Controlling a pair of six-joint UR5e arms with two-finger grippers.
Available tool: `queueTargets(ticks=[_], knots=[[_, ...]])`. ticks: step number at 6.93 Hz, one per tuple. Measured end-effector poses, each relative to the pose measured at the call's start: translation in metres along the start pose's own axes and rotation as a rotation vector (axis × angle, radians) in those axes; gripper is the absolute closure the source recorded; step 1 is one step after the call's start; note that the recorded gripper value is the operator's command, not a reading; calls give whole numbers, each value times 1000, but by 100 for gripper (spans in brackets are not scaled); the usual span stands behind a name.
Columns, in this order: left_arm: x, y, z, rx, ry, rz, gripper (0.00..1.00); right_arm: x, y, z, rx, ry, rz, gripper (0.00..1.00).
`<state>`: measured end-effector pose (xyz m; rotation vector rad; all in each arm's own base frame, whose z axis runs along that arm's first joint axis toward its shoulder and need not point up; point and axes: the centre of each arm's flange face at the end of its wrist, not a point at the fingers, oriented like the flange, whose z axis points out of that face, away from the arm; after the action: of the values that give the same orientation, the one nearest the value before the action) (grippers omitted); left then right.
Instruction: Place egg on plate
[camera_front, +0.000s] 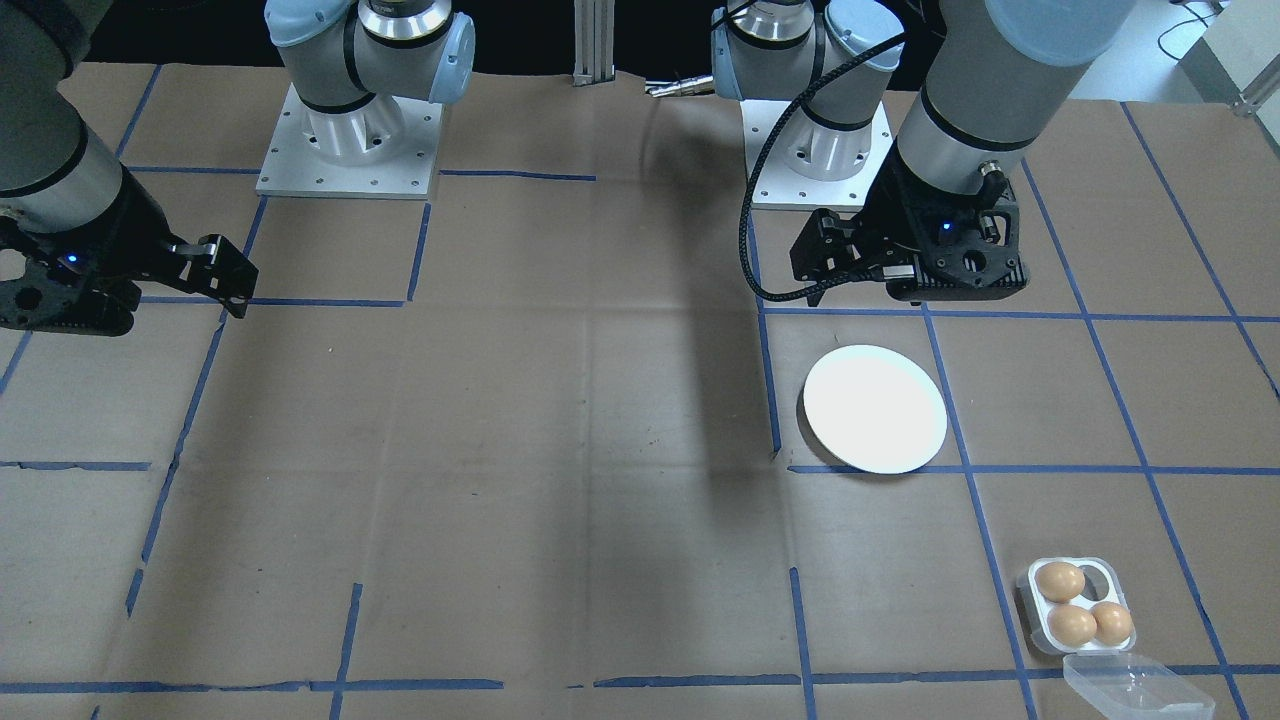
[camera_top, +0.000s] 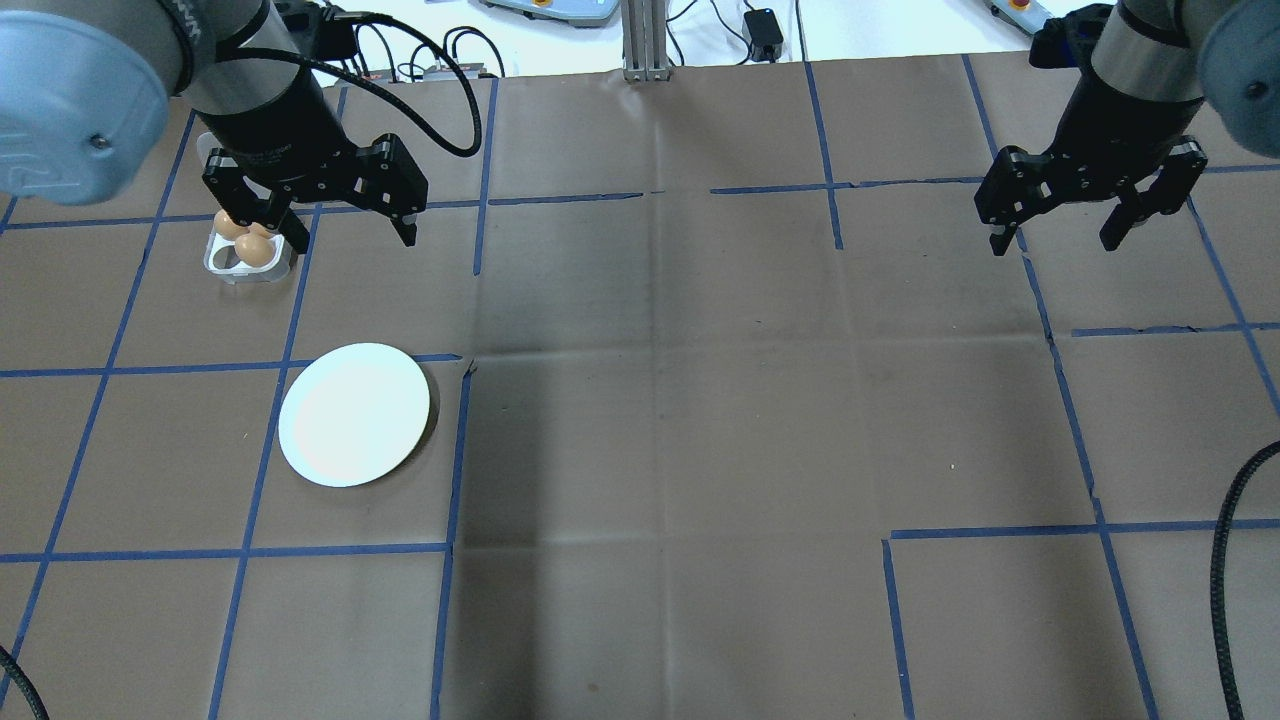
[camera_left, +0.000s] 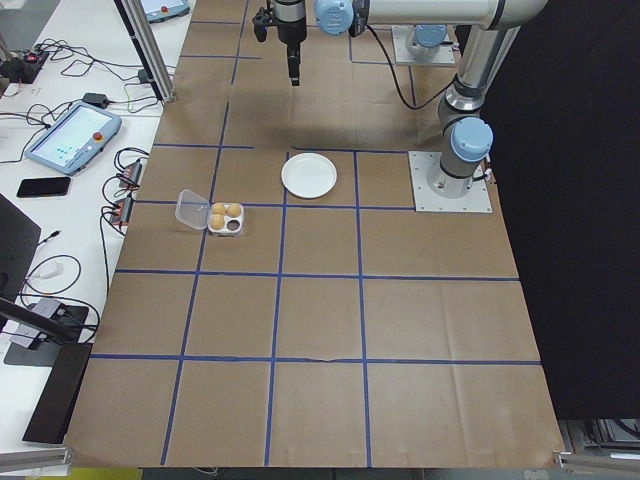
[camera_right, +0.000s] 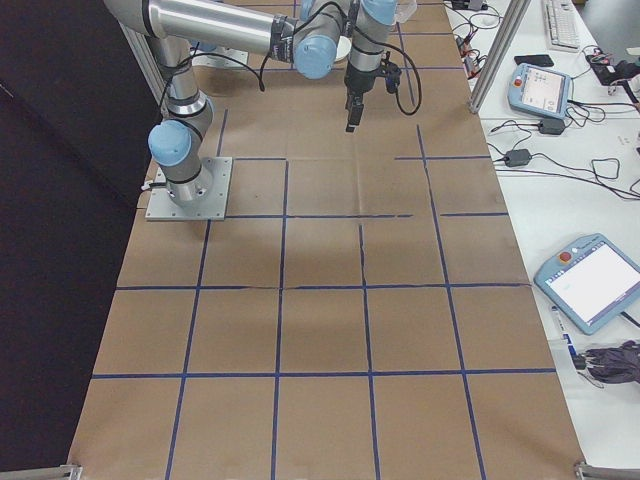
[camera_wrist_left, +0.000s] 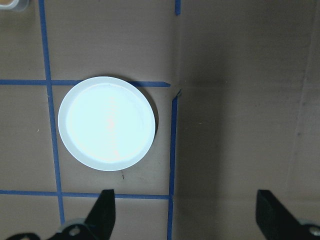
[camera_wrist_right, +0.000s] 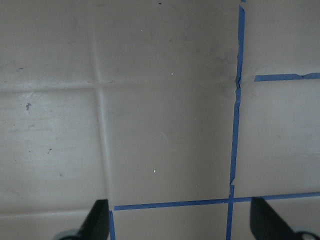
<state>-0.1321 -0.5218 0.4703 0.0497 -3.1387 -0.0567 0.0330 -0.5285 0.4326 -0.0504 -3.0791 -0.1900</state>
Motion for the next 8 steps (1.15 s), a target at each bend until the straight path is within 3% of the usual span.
queueTargets(ticks=[5, 7, 8], knots=[[-5, -4, -5, 10, -9, 1, 0, 0, 0, 0, 1, 0, 0, 0], [-43, -15, -14, 50, -4, -28, 0, 0, 0, 0, 0, 0, 0, 0], [-91, -24, -16, 63, -2, -41, 0, 0, 0, 0, 0, 0, 0, 0]])
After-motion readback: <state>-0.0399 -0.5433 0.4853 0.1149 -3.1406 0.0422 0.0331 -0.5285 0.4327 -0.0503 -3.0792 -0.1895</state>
